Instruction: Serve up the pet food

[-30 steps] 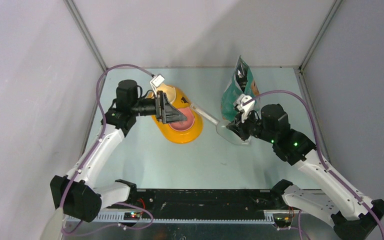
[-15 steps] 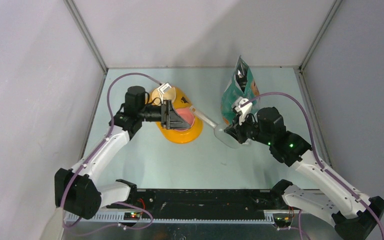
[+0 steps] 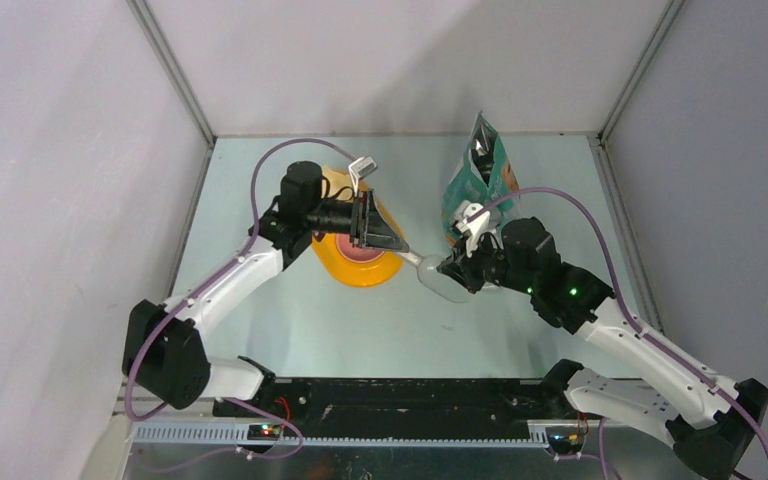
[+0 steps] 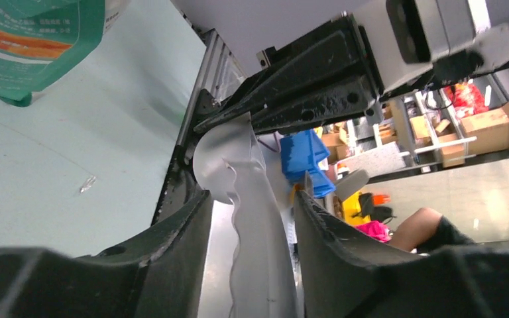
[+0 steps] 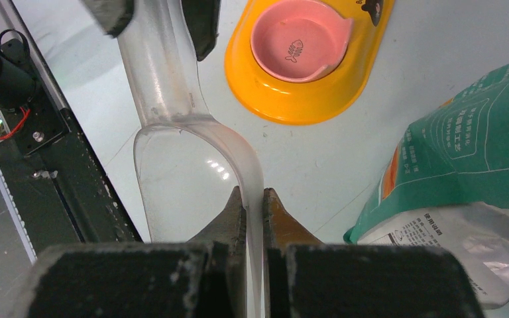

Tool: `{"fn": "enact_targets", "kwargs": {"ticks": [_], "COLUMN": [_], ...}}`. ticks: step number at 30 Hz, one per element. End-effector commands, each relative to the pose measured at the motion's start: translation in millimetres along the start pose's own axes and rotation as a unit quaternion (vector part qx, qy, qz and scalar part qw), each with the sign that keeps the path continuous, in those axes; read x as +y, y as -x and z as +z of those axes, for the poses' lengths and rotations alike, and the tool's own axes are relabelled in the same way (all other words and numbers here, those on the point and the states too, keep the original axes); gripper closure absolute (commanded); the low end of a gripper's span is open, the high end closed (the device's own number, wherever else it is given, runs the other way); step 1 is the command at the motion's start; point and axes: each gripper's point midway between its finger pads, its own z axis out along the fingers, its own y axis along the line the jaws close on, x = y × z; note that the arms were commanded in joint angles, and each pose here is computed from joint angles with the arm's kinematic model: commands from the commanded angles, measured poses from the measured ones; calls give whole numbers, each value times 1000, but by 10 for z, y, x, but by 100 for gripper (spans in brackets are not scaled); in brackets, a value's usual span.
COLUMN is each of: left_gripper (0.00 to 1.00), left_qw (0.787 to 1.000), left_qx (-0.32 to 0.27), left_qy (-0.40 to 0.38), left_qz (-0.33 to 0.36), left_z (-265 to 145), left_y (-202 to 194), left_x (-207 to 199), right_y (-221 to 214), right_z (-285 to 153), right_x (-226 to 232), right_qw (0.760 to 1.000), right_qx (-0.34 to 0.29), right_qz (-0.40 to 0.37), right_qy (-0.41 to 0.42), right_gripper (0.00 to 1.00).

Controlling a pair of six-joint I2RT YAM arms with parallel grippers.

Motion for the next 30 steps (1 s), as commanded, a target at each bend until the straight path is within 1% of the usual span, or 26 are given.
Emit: {"fn": "enact_targets", "kwargs": {"ticks": [1, 4, 7, 8, 11, 12, 18, 25, 30], "left_gripper": [51, 54, 64, 65, 56, 55, 60, 60, 65], "left_qw": [999, 999, 999, 999, 999, 999, 998, 998, 997], "left_qx": [-11, -3, -3, -2, 5, 7, 24, 40, 51], "left_qy": [-30, -37, -40, -41, -43, -43, -52, -53, -58], "left_qz": [6, 5, 9, 8, -3, -3, 2, 9, 7], "left_z": [29, 28, 30, 28, 35, 35, 71, 125, 144], "left_y": [191, 190, 196, 190, 164, 152, 62, -33, -76], "left_x": [-178, -211, -218, -221, -204, -204, -225, -227, -228], "right_y": [164, 159, 128, 127, 91, 89, 94, 94, 74], "right_z": [-44, -63, -66, -65, -63, -63, -58, -49, -49], "right_x": [-44, -85, -111, -113, -110, -110, -116, -101, -132], "right_qw": [999, 999, 999, 999, 999, 999, 999, 999, 999], "right_qx": [-29, -29, -29, -31, -28, -28, -30, -30, -26], "right_qz": [-24, -24, -24, -24, -23, -24, -31, -32, -31], "right_qy": [-14, -22, -26, -26, -25, -25, -25, -21, -26], "right_gripper": [100, 100, 100, 100, 100, 100, 100, 100, 100]}}
